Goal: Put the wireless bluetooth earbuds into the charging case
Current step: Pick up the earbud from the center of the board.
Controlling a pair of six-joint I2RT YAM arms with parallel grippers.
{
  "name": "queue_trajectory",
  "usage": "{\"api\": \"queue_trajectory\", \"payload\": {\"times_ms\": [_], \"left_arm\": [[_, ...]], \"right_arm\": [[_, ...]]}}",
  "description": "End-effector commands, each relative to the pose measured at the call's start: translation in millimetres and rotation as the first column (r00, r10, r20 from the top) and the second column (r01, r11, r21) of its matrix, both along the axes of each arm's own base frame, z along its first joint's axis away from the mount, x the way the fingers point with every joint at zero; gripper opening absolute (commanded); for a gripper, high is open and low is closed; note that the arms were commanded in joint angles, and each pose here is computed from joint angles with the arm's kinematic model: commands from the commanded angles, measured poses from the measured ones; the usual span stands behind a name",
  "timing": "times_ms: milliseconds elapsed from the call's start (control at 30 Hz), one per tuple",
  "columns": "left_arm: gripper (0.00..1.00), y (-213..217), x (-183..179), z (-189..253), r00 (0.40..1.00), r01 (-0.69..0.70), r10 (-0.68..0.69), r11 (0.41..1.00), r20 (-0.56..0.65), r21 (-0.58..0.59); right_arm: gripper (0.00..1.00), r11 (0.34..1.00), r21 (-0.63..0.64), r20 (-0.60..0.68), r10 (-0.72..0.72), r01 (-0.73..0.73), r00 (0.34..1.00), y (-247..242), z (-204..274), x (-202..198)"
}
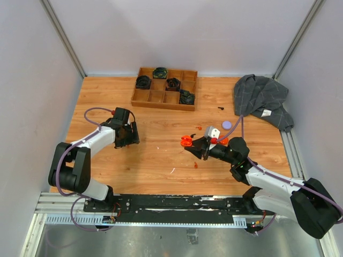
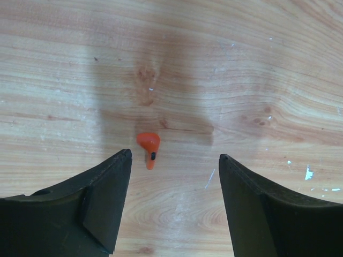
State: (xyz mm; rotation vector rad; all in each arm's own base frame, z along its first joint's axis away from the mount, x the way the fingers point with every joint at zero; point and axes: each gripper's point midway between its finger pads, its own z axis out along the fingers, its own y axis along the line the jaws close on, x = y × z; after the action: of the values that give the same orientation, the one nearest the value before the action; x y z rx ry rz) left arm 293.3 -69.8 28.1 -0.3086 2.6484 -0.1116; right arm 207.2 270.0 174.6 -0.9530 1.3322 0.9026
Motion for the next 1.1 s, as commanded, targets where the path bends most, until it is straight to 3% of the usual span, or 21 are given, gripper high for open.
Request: {"api": "queue_trajectory", "payload": {"times_ms": [0,200,500,900,1067], "left_arm": [[0.69,12,4,6,0.999,-0.034,0.034,0.998,0.005,0.056],[0.61,19,8,3,0.999,-0.039,0.04,0.994,-0.011,0.105],[0.42,20,14,-6,0.999,-0.027,0.033,0.992,-0.042,0.126],[0.3,23,9,-12,0.997,-0.019,0.031,0.989,-0.074,0.15],[0.21,21,5,-13,0.996,-0.009,0.021,0.99,-0.083,0.144]], "right_arm": [[0.06,1.0,0.026,0.048,-0.008,0.007,0.999,2,17,6],[0.06,1.0,0.025,0.046,-0.009,0.008,0.999,2,16,7],[0.06,1.0,0.022,0.042,-0.009,0.008,0.999,2,15,7],[0.06,1.0,0.022,0.043,-0.009,0.008,0.999,2,15,7],[0.06,1.0,0.023,0.044,-0.011,0.01,0.999,2,16,7]]}}
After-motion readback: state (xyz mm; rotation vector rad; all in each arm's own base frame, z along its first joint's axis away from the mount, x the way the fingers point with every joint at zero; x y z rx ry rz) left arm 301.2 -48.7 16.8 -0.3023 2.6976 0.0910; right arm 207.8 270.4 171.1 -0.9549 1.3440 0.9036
